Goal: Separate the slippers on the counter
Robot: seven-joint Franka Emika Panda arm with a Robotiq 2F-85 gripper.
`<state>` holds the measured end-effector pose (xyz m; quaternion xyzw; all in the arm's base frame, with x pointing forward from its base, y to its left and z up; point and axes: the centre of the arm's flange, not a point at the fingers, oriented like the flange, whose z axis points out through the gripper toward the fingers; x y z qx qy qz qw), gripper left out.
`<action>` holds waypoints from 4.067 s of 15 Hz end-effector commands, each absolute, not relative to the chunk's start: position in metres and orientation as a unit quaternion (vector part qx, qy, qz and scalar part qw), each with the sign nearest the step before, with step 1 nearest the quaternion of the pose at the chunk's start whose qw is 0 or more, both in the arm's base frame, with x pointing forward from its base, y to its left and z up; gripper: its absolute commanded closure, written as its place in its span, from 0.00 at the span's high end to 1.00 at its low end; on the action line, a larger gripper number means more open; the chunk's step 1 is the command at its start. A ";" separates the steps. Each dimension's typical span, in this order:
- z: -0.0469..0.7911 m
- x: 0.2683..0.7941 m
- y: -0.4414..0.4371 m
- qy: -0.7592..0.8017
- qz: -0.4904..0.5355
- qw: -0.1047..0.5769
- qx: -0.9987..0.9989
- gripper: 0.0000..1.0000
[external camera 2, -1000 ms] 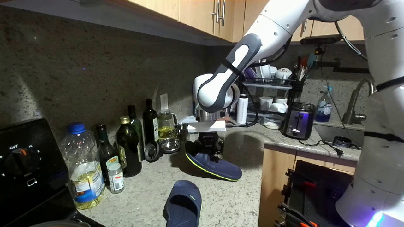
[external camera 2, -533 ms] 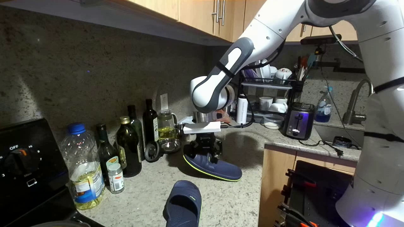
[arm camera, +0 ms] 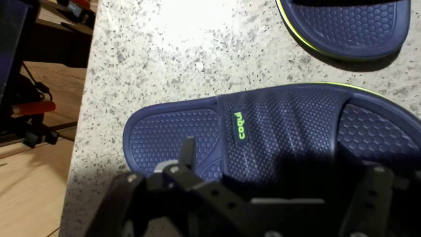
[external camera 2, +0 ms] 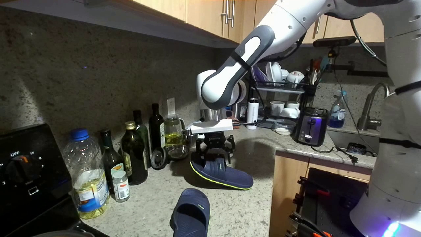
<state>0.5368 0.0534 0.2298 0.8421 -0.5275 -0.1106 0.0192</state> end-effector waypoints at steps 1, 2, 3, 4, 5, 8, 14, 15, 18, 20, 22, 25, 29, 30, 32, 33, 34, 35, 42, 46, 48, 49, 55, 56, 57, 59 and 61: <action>0.246 0.521 0.049 -0.532 -0.113 0.033 0.838 1.00; 0.247 0.520 0.047 -0.535 -0.114 0.035 0.836 1.00; 0.247 0.520 0.045 -0.537 -0.115 0.035 0.835 1.00; 0.246 0.520 0.042 -0.541 -0.114 0.035 0.833 1.00; 0.246 0.520 0.040 -0.544 -0.111 0.034 0.831 1.00; 0.249 0.523 0.031 -0.548 -0.093 0.024 0.831 1.00; 0.265 0.532 0.023 -0.552 -0.049 -0.010 0.832 1.00; 0.268 0.533 0.024 -0.552 -0.044 -0.013 0.833 1.00; 0.277 0.526 0.037 -0.537 -0.035 -0.025 0.842 1.00; 0.280 0.517 0.062 -0.502 -0.031 -0.030 0.864 1.00; 0.280 0.506 0.090 -0.450 -0.032 -0.040 0.891 1.00; 0.278 0.487 0.129 -0.365 -0.038 -0.048 0.929 1.00; 0.281 0.468 0.162 -0.249 -0.061 -0.057 0.965 1.00; 0.282 0.462 0.166 -0.221 -0.067 -0.060 0.971 1.00; 0.280 0.459 0.181 -0.161 -0.079 -0.068 0.981 1.00; 0.278 0.457 0.189 -0.132 -0.087 -0.070 0.985 1.00; 0.275 0.455 0.195 -0.103 -0.094 -0.069 0.988 1.00; 0.273 0.453 0.201 -0.073 -0.102 -0.066 0.990 1.00; 0.251 0.442 0.234 0.122 -0.144 -0.030 0.982 1.00; 0.232 0.449 0.251 0.233 -0.141 -0.006 0.962 1.00; 0.223 0.454 0.258 0.279 -0.132 0.007 0.951 1.00; 0.218 0.456 0.261 0.293 -0.127 0.012 0.947 1.00; 0.199 0.472 0.281 0.262 -0.031 0.009 0.965 1.00; 0.196 0.476 0.283 0.242 -0.003 0.008 0.970 1.00; 0.193 0.480 0.283 0.226 0.024 0.010 0.974 1.00; 0.189 0.488 0.283 0.198 0.071 0.022 0.977 1.00; 0.186 0.493 0.279 0.176 0.104 0.039 0.978 1.00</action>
